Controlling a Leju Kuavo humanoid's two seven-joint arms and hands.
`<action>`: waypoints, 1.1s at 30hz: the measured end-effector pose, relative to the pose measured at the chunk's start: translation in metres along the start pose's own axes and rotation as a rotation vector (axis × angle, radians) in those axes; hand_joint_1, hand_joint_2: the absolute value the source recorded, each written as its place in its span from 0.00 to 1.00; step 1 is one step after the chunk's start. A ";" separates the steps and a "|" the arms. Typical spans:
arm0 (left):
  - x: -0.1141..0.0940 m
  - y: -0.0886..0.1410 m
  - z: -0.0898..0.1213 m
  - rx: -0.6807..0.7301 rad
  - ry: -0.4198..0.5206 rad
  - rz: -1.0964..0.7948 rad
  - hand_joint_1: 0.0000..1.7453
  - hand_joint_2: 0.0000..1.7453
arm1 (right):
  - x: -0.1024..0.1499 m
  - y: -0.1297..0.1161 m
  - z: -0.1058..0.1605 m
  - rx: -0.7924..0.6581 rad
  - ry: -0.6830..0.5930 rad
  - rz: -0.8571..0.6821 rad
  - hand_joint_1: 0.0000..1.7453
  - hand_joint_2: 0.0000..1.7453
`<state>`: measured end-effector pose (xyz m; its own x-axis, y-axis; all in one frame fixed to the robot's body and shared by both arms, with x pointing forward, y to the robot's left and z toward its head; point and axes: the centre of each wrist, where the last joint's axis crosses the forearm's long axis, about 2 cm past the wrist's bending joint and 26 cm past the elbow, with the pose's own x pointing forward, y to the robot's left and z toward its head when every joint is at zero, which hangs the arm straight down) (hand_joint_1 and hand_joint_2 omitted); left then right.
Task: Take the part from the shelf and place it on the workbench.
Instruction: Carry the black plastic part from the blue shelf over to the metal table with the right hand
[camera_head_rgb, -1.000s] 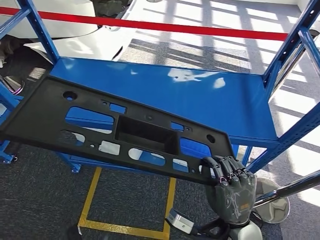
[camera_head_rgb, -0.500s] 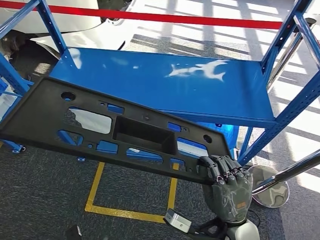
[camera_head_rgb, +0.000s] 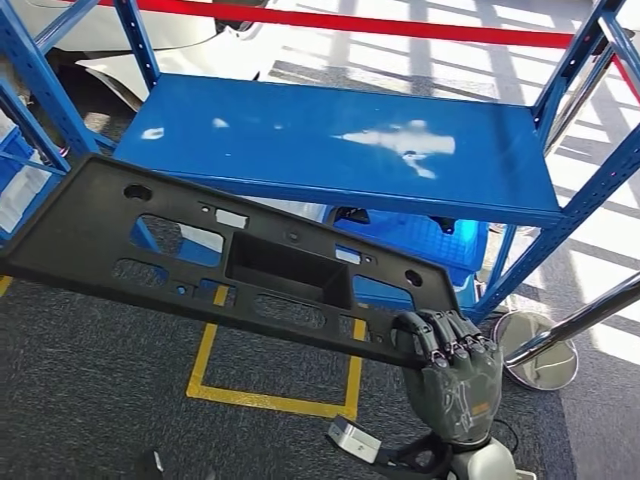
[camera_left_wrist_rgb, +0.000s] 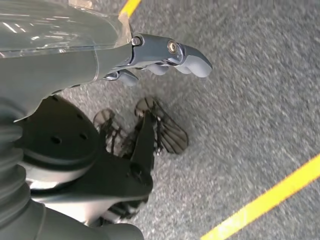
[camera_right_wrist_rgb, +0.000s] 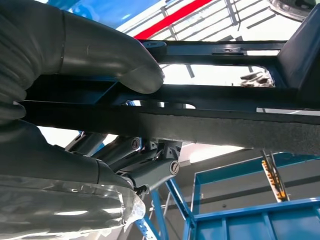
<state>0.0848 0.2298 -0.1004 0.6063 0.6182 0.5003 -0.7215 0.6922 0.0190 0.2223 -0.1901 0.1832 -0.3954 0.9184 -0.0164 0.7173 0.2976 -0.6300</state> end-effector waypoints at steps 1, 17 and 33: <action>0.000 0.000 0.000 -0.001 0.002 0.001 0.00 1.00 | 0.000 0.000 -0.001 -0.004 -0.002 0.001 1.00 1.00; 0.001 0.001 -0.001 0.001 0.001 0.003 0.00 1.00 | 0.006 0.002 -0.002 -0.002 0.021 -0.020 1.00 1.00; -0.001 0.000 0.001 0.002 -0.007 0.005 0.00 1.00 | 0.006 0.001 0.006 -0.003 0.041 -0.187 1.00 1.00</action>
<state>0.0841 0.2289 -0.1005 0.6006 0.6188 0.5063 -0.7249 0.6886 0.0182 0.2174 -0.1860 0.1776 -0.4984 0.8569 0.1318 0.6357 0.4646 -0.6165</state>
